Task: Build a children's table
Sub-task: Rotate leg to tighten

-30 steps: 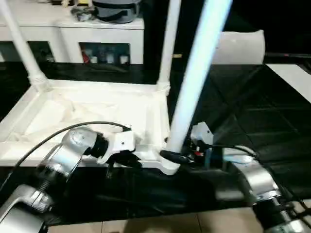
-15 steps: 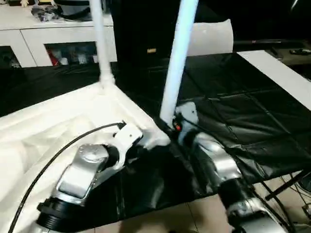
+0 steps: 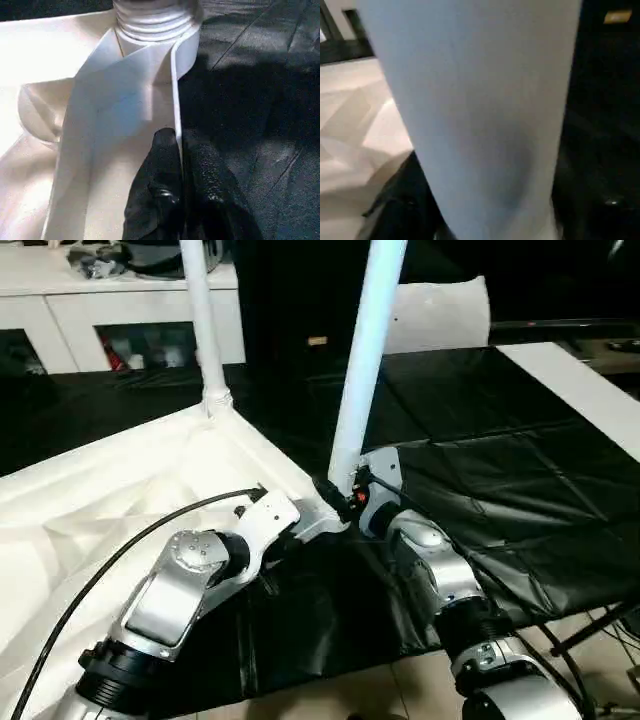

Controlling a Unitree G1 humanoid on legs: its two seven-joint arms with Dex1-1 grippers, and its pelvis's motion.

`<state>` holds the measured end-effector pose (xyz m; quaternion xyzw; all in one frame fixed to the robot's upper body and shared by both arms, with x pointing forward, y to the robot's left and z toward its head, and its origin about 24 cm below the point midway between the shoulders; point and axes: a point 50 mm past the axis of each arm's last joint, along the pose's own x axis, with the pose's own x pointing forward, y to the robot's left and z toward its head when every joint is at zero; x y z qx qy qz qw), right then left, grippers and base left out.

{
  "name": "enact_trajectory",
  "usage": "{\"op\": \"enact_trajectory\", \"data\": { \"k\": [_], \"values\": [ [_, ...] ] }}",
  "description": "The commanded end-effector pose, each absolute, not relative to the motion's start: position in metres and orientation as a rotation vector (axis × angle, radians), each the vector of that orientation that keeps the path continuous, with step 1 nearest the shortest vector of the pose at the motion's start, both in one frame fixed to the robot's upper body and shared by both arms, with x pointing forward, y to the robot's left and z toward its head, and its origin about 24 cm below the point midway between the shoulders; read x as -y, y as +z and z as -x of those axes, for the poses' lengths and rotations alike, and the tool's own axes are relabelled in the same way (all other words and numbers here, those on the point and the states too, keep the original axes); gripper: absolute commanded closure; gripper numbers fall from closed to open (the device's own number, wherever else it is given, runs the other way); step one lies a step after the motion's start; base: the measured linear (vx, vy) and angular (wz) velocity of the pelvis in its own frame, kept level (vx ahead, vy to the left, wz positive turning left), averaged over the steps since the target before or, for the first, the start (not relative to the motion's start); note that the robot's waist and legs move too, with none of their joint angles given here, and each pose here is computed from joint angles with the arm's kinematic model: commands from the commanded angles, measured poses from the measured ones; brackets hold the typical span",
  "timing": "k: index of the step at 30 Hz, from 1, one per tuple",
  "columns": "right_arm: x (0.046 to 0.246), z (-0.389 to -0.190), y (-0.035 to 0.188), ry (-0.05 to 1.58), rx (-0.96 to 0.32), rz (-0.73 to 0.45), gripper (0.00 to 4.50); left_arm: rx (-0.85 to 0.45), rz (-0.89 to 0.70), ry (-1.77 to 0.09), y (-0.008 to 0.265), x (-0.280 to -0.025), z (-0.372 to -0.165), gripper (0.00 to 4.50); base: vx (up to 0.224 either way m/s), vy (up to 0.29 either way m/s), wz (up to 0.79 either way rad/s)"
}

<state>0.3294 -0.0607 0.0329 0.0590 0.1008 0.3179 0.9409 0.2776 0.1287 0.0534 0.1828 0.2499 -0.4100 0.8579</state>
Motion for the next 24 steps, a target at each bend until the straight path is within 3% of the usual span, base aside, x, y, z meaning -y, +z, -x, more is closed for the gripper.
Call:
{"op": "enact_trajectory", "data": {
  "k": [1,8,14,17,24],
  "values": [
    [0.058,-0.318,0.010,0.672,-0.318,-0.124,1.14,-0.422,-0.397,-0.882,0.072,-0.125,-0.286,4.50,0.000,0.000,0.00],
    [0.075,-0.303,0.014,0.789,-0.253,-0.086,0.55,-0.431,-0.394,-0.932,0.070,-0.135,-0.290,4.50,0.000,0.000,0.00],
    [0.103,-0.285,0.017,0.852,-0.208,-0.028,0.08,-0.419,-0.417,-1.031,0.071,-0.142,-0.293,4.50,0.000,0.000,0.00],
    [0.122,-0.275,0.032,0.944,-0.166,-0.003,0.03,-0.420,-0.499,-1.141,0.070,-0.149,-0.295,4.50,0.000,0.000,0.00],
    [0.145,-0.268,0.048,1.067,-0.188,0.080,0.03,-0.414,-0.541,-1.344,0.071,-0.153,-0.292,4.50,0.000,0.000,0.00]
  ]
}}
